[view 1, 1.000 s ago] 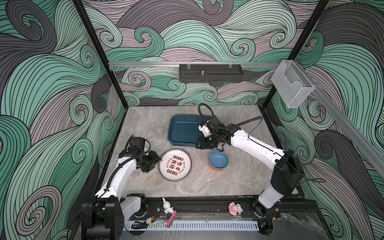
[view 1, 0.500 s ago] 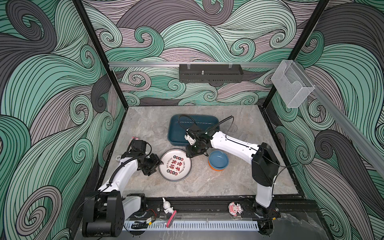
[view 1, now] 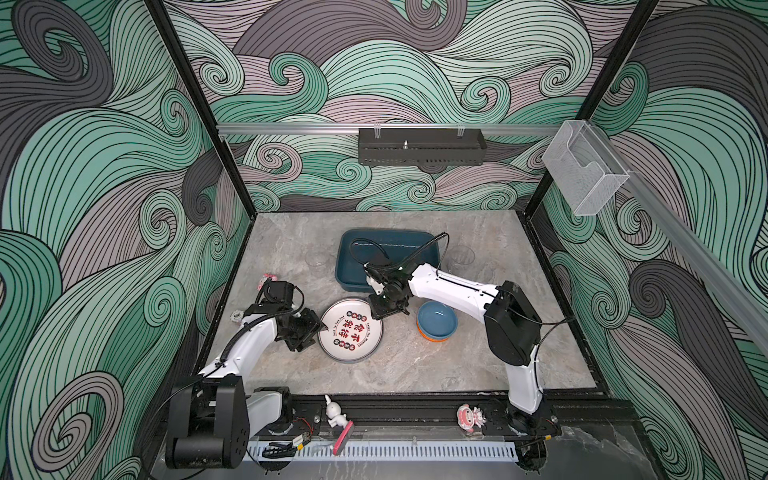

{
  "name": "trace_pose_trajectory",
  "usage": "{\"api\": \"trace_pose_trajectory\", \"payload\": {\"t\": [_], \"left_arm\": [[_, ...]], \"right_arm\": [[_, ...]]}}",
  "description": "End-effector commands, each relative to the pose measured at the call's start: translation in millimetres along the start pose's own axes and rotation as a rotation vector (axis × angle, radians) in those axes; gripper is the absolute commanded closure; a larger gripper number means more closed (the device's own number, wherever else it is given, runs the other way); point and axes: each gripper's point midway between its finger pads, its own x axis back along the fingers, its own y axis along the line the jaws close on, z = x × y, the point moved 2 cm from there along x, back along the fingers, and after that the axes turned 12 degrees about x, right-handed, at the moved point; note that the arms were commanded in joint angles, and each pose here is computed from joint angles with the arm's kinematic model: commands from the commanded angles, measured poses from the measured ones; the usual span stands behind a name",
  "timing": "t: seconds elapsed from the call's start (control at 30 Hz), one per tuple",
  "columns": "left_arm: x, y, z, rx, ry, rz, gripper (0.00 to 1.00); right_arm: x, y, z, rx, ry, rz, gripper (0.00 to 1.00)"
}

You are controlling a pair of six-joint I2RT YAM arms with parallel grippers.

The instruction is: Place the mixed dishes into the plastic bin

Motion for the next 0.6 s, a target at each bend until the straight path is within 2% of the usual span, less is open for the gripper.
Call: {"api": "trace_pose_trajectory", "payload": {"t": [0.0,0.27,0.57], "left_arm": [[-1,-1,2,0.001,0.019,0.010,0.44],[-1,-2,2,0.001,0.023,0.012,0.46],[-2,-1,3,0.003,0.027,0.012,0.49]], "right_arm": [[-6,1,-1,0.003,0.020,0.015,0.52],[-15,2,-3,0.002,0.037,0.011,0.51],[-18,6,-5,0.008,0.040,0.000,0.56]]}}
